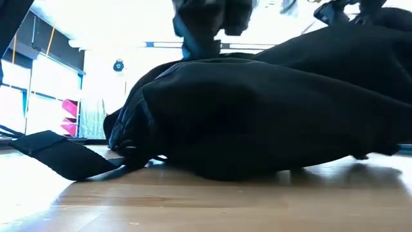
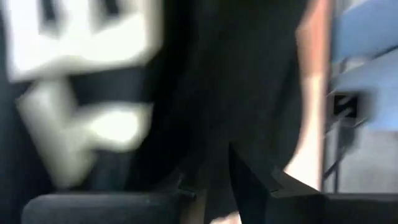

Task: Unpack backpack
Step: Open the black backpack

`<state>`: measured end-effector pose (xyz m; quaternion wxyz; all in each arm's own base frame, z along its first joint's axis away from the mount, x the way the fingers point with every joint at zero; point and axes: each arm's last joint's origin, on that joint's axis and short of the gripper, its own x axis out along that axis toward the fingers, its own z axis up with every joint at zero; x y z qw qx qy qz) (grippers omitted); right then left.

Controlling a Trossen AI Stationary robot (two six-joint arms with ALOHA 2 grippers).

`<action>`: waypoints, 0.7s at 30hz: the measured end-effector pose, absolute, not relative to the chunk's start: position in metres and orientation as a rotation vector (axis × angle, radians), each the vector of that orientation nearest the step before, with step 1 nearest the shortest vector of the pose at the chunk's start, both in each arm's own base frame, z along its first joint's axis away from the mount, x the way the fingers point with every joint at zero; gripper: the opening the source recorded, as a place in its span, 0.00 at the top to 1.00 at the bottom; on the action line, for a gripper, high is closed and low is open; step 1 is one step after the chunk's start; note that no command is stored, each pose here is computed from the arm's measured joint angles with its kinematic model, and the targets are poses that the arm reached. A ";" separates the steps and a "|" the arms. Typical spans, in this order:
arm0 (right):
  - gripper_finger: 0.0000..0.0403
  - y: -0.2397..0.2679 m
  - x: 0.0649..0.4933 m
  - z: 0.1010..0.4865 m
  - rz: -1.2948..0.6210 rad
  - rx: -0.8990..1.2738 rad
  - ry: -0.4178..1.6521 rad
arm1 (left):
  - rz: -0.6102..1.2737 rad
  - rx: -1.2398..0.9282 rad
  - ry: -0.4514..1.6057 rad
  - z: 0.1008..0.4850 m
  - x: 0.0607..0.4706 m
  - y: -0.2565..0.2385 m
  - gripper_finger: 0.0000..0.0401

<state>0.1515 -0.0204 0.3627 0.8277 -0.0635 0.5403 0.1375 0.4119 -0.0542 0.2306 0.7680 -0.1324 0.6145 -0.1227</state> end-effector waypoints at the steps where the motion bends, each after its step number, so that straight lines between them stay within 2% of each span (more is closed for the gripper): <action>1: 0.38 -0.019 0.149 0.360 0.303 -0.131 1.141 | -0.242 -0.255 1.376 0.228 0.408 -0.051 0.91; 7: 0.41 -0.012 0.134 0.332 0.290 -0.085 1.166 | -0.045 -0.019 1.571 0.214 0.389 -0.024 0.97; 15: 0.48 -0.010 0.137 0.271 0.116 -0.043 1.183 | 0.148 -0.135 1.802 0.175 0.341 0.021 1.00; 19: 0.49 -0.008 0.148 0.239 0.073 0.004 1.147 | 0.331 -0.144 1.836 0.172 0.315 0.032 1.00; 21: 0.49 -0.009 0.154 0.236 0.016 -0.019 1.204 | 0.416 -0.166 1.826 0.173 0.305 0.037 1.00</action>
